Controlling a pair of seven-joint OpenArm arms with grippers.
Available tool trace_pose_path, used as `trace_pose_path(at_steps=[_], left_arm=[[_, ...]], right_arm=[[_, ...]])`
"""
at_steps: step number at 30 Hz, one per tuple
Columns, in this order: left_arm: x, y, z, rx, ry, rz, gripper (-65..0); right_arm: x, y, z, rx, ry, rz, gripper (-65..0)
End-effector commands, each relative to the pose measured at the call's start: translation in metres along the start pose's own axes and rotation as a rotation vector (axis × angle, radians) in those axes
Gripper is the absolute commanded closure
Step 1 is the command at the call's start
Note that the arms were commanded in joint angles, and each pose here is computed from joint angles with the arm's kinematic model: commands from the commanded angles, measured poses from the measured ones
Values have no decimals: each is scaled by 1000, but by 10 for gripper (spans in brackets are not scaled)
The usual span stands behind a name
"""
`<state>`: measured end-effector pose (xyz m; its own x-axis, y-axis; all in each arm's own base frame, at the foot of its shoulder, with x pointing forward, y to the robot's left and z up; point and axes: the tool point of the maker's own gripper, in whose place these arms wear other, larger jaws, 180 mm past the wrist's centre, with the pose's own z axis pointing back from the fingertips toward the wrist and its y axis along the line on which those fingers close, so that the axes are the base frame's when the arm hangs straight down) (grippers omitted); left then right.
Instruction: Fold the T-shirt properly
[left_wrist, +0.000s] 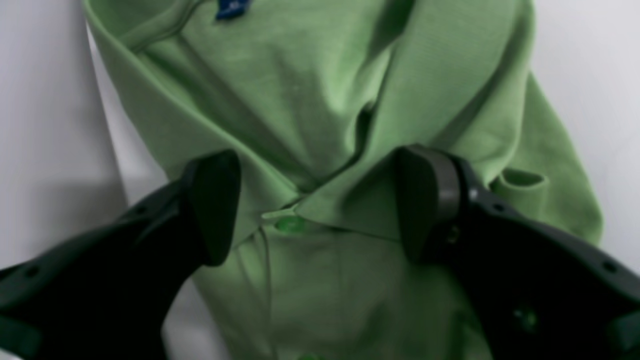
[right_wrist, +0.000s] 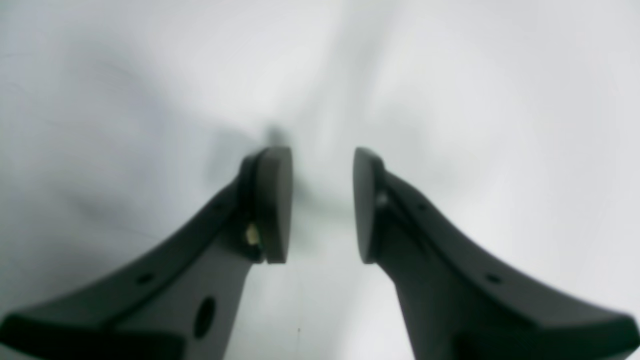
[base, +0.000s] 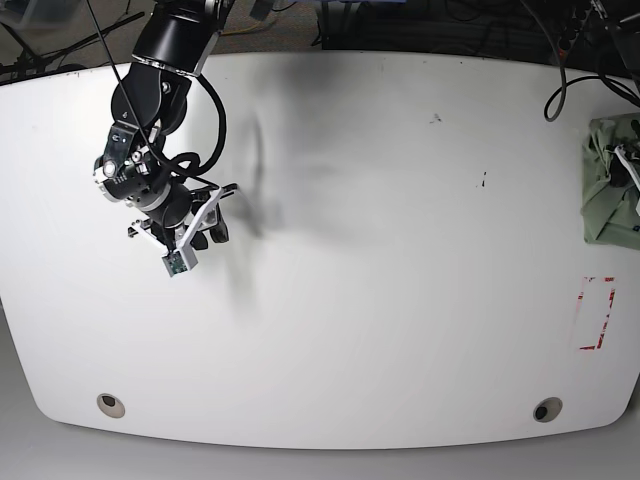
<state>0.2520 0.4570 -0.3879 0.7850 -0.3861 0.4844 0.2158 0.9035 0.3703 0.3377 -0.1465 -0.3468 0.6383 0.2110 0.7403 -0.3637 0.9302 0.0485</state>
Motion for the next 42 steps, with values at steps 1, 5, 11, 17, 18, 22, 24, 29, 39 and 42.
trace_pose_path(at_steps=[1, 5, 11, 17, 18, 22, 24, 29, 39, 42], left_arm=[[10, 24, 12, 56, 8, -55, -446], [38, 31, 24, 94, -45, -112, -446], [91, 11, 39, 116, -134, -198, -446], [148, -63, 21, -61, -373, -187, -444], [157, -72, 17, -71, -430, -146, -444], [184, -113, 8, -114, -616, -37, -444], [196, -136, 5, -110, -682, 4, -444], [201, -184, 5, -130, -748, 62, -444], [134, -256, 69, -193, -716, 111, -444], [108, -272, 92, -207, -679, 136, -444]], right_arm=[[19, -1, 4, -2, -65, 13, -190], [16, -1, 4, -1, -59, 10, -190], [17, -8, 7, -22, -71, 27, -189], [23, -23, 11, -86, -137, 77, -192], [26, -24, 11, -102, -161, 91, -193], [27, -25, 8, -137, -252, 133, -193], [29, -28, 10, -156, -316, 151, -193], [12, -39, 23, -216, -399, 103, -193], [-64, -17, 63, -197, -335, -23, -193], [-90, -2, 79, -172, -290, -50, -193]])
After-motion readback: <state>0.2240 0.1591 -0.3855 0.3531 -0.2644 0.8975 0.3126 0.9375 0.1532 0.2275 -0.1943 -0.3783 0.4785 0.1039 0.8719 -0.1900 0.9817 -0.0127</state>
